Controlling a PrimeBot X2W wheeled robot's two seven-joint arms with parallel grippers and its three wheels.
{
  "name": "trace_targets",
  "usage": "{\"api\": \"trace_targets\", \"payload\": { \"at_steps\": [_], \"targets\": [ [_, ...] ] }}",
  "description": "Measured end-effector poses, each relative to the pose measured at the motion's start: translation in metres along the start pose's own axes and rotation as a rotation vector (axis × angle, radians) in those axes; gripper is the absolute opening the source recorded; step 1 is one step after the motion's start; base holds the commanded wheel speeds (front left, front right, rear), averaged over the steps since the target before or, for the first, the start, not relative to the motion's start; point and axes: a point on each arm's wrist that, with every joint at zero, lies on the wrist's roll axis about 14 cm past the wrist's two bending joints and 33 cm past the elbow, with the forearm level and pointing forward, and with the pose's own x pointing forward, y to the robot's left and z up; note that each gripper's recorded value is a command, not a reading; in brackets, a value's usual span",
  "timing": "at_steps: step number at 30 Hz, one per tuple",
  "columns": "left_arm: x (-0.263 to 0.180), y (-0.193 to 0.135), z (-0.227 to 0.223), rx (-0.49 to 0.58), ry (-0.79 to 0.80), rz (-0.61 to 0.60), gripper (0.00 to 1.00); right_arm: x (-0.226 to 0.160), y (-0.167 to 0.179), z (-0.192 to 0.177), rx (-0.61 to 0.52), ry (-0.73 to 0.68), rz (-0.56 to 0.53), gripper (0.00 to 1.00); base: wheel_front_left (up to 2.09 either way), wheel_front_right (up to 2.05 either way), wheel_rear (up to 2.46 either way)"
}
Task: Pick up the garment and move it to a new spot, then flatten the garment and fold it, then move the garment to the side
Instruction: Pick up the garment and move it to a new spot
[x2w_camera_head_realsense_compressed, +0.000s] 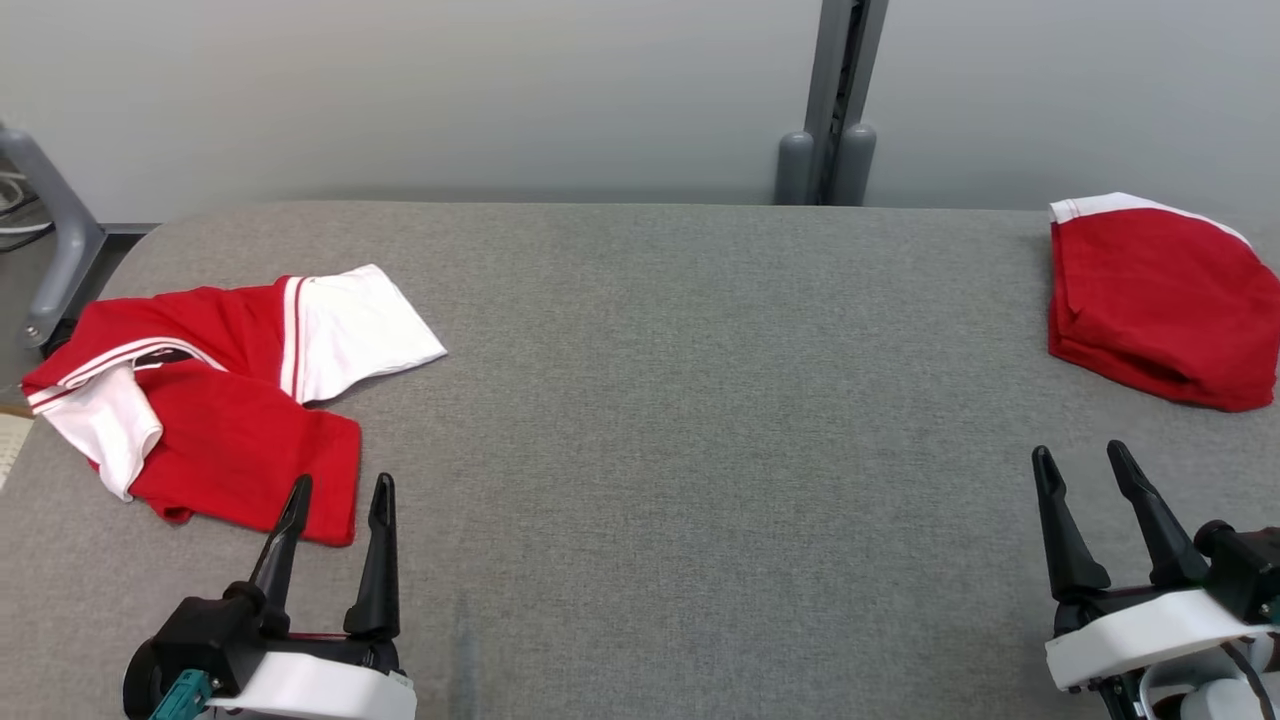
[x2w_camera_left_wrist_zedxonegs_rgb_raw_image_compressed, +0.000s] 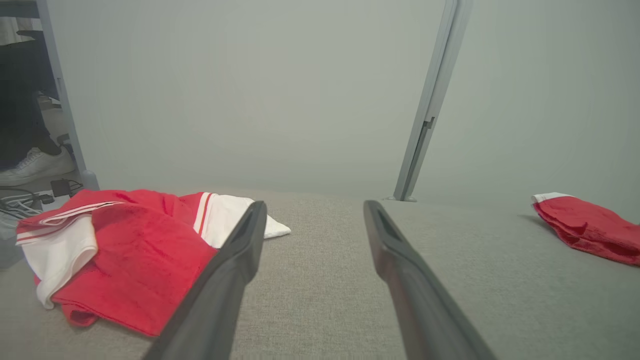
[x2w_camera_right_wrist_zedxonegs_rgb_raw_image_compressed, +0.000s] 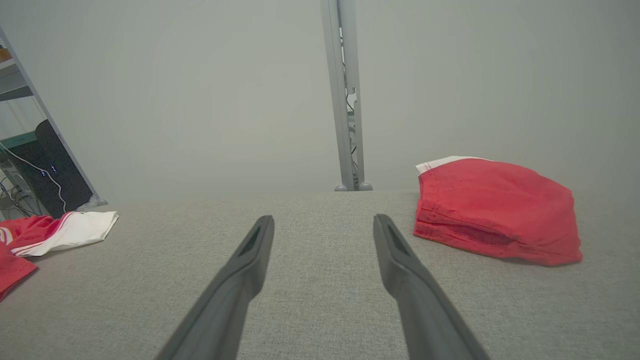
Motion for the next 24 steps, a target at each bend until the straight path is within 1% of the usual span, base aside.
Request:
{"api": "trace_targets", "payload": {
  "at_steps": [4, 17, 23, 24],
  "targets": [
    [-0.008, 0.014, 0.001, 0.006, -0.002, 0.045, 1.00, 0.007, 0.013, -0.004, 0.010, 0.011, 0.039, 1.00, 0.00, 0.00, 0.00],
    [-0.052, 0.068, 0.013, 0.011, -0.031, 0.245, 1.00, 0.032, 0.091, -0.022, 0.030, 0.065, 0.269, 1.00, 0.00, 0.00, 0.00],
    [-0.076, 0.088, 0.017, 0.014, -0.041, 0.323, 1.00, 0.036, 0.125, -0.027, 0.040, 0.079, 0.360, 1.00, 0.00, 0.00, 0.00],
    [-0.076, 0.088, 0.017, 0.014, -0.041, 0.323, 1.00, 0.036, 0.125, -0.027, 0.040, 0.079, 0.360, 1.00, 0.00, 0.00, 0.00]
  ]
}}
